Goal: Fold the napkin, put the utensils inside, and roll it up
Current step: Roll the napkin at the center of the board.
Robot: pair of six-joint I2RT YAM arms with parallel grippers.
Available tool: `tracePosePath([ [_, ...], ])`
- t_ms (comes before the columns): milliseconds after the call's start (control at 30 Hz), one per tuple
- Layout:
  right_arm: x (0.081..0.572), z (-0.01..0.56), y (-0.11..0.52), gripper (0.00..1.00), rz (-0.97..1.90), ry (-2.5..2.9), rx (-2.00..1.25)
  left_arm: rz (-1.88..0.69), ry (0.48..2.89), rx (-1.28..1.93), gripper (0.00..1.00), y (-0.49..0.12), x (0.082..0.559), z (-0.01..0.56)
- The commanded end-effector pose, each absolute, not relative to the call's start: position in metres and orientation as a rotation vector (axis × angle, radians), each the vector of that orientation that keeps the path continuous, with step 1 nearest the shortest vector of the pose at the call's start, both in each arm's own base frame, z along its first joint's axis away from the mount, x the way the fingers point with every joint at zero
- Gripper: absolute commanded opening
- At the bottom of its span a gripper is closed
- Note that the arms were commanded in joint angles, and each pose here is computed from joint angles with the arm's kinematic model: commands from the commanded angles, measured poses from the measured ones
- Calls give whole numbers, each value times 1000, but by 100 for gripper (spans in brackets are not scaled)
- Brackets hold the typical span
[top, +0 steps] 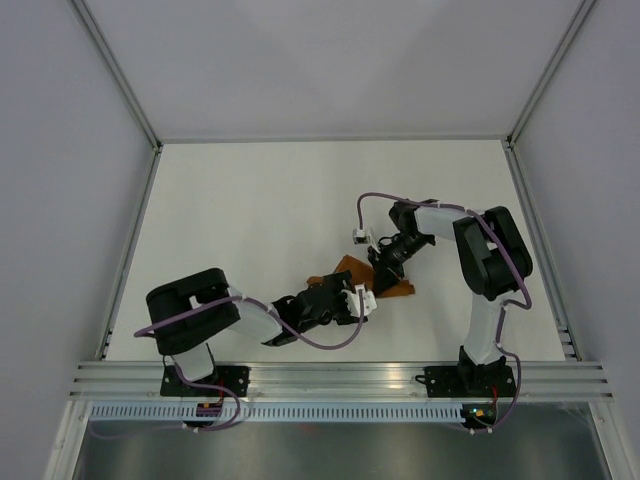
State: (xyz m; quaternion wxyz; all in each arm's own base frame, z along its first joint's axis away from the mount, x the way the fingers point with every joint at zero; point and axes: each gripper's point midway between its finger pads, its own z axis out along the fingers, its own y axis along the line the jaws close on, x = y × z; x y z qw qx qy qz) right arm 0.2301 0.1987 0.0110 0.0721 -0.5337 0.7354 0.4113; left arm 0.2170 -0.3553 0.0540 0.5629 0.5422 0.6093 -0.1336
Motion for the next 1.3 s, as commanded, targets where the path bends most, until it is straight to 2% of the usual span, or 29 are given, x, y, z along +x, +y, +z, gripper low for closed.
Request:
tracePosePath([
  [0,211,-33,167,15,1159,2338,-1772,-153,1220,1343,82,-376,230,76],
  [200,213,-33,167,15,1190,2355,-1762,-80,1181,1431,82,-380,232,60],
  [300,215,-32,167,15,1208,2355,-1746,-86,1207,1500,74,-377,226,43],
  [433,217,-30,166,16,1221,2352,-1735,-102,1259,1575,42,-372,217,21],
  [500,218,-29,165,18,1219,2350,-1728,-136,1289,1585,35,-372,212,14],
  [533,219,-29,166,20,1221,2348,-1723,-146,1316,1600,28,-371,210,9],
  [667,225,-22,166,35,1190,2322,-1700,-198,1381,1643,18,-372,202,-4],
  [700,228,-20,166,43,1177,2312,-1691,-231,1389,1648,14,-376,200,-4],
  [867,249,8,167,62,1052,2215,-1611,-383,1491,1648,8,-376,190,-11],
  [1133,293,61,163,68,880,2067,-1360,-679,1713,1557,7,-374,189,-8],
  [1267,292,75,158,68,847,2000,-1310,-850,1831,1519,7,-370,187,-9],
])
